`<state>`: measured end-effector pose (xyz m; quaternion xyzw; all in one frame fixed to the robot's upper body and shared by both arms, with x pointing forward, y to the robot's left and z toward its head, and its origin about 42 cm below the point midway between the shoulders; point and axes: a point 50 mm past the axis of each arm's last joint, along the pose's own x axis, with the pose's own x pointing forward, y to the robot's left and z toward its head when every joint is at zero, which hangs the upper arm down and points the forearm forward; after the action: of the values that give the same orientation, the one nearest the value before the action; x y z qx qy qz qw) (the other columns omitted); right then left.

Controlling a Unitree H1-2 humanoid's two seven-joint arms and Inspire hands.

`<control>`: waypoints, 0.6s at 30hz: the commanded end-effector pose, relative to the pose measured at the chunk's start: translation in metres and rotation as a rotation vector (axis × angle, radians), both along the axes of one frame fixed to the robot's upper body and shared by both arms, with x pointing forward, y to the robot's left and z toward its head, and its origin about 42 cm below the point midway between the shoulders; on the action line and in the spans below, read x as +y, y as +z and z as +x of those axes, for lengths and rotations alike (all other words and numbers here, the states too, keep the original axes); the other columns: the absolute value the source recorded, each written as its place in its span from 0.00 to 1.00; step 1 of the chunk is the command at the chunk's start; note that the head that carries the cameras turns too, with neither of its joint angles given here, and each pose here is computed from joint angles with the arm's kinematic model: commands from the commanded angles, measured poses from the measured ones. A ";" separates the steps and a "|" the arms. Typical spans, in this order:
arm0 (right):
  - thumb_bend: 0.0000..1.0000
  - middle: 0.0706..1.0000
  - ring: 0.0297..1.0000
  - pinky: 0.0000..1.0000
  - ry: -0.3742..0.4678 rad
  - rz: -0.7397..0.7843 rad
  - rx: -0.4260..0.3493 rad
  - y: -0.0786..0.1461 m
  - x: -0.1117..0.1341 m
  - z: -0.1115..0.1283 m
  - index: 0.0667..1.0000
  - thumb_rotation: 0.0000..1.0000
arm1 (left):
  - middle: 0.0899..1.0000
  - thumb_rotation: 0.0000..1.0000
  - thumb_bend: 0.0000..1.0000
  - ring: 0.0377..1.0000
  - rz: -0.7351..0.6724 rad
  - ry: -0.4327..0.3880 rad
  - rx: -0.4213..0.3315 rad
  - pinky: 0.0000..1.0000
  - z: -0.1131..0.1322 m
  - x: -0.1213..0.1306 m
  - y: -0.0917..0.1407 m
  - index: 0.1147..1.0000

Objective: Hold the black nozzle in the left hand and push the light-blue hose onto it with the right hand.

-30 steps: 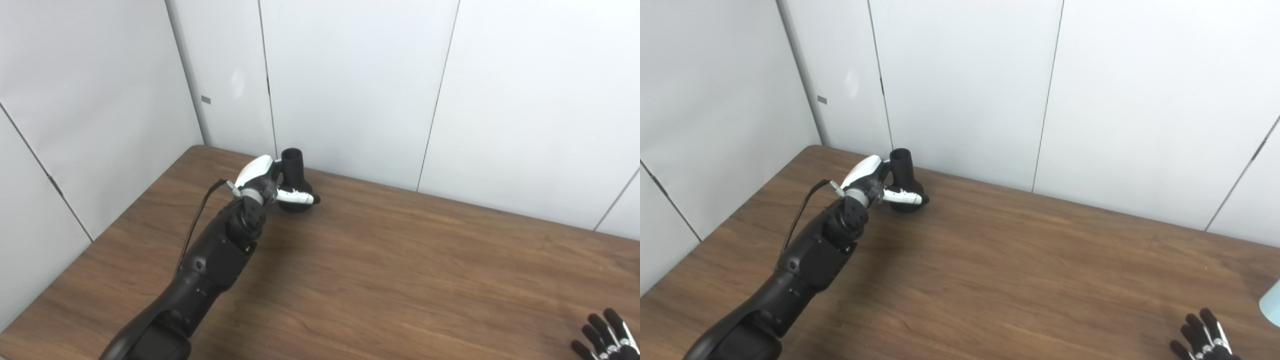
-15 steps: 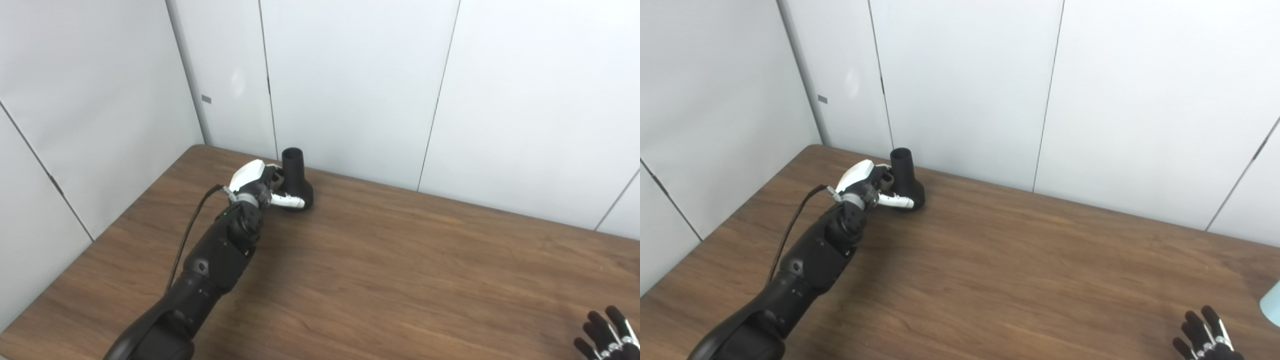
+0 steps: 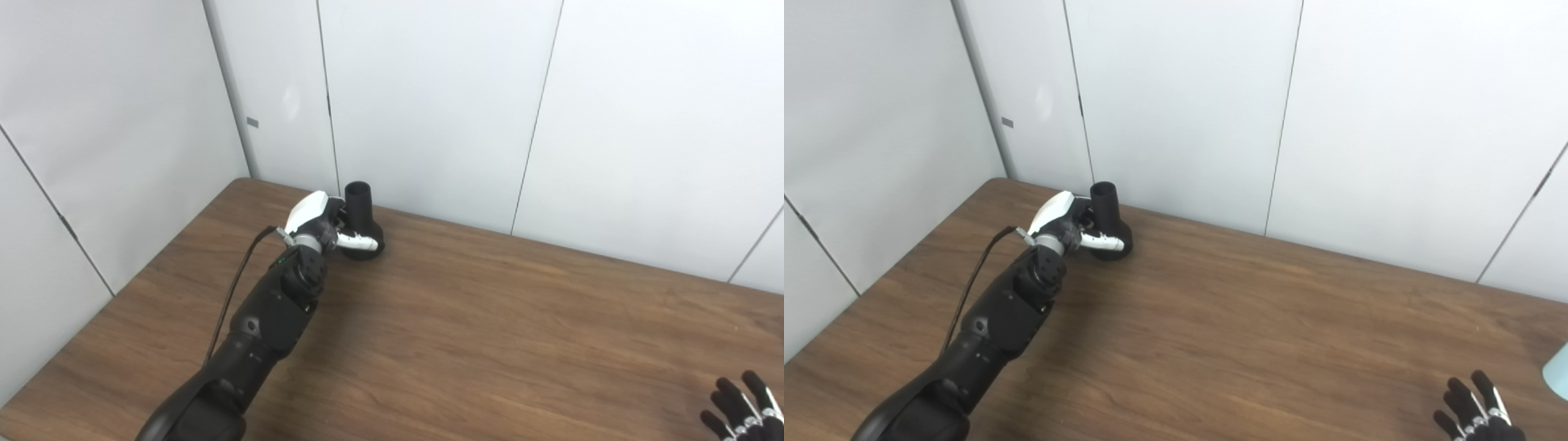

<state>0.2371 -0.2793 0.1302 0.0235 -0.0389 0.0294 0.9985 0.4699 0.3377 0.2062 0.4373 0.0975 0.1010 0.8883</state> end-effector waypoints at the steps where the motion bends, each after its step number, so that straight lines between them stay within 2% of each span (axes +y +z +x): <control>1: 0.60 0.92 0.94 0.90 -0.002 0.005 -0.067 0.017 -0.001 0.004 0.97 1.00 | 0.65 0.25 0.88 0.69 -0.004 -0.031 -0.074 0.73 0.011 -0.005 0.028 0.64; 5: 0.59 0.92 0.95 0.90 -0.013 0.009 -0.066 0.020 -0.001 0.003 0.97 1.00 | 0.63 0.22 0.85 0.66 -0.013 -0.047 -0.055 0.71 0.012 -0.006 0.027 0.64; 10: 0.58 0.93 0.95 0.91 -0.016 0.011 -0.068 0.021 -0.003 0.003 0.97 0.99 | 0.59 0.12 0.80 0.57 -0.030 -0.054 -0.046 0.55 0.012 -0.007 0.023 0.60; 12: 0.58 0.92 0.94 0.91 -0.018 0.018 -0.072 0.022 -0.003 0.003 0.97 0.99 | 0.60 0.08 0.78 0.58 -0.033 -0.055 -0.044 0.56 0.013 -0.006 0.021 0.57; 13: 0.59 0.92 0.94 0.90 -0.019 0.022 -0.072 0.022 -0.003 0.003 0.97 0.98 | 0.60 0.07 0.66 0.61 -0.034 -0.057 -0.044 0.61 0.014 -0.005 0.019 0.50; 14: 0.59 0.92 0.94 0.91 -0.021 0.023 -0.072 0.022 -0.003 0.003 0.97 0.97 | 0.60 0.06 0.58 0.63 -0.036 -0.057 -0.044 0.62 0.014 -0.005 0.018 0.46; 17: 0.58 0.93 0.95 0.92 -0.017 0.016 -0.070 0.022 -0.004 0.004 0.98 1.00 | 0.58 0.05 0.52 0.60 -0.033 -0.058 -0.047 0.59 0.014 -0.005 0.016 0.43; 18: 0.58 0.93 0.96 0.93 -0.016 0.015 -0.070 0.023 -0.004 0.004 0.98 1.00 | 0.54 0.02 0.52 0.59 -0.029 -0.058 -0.048 0.58 0.013 -0.004 0.015 0.41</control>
<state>0.2364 -0.2824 0.1372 0.0319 -0.0404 0.0193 0.9985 0.4746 0.3378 0.2047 0.4238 0.0901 0.0864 0.8971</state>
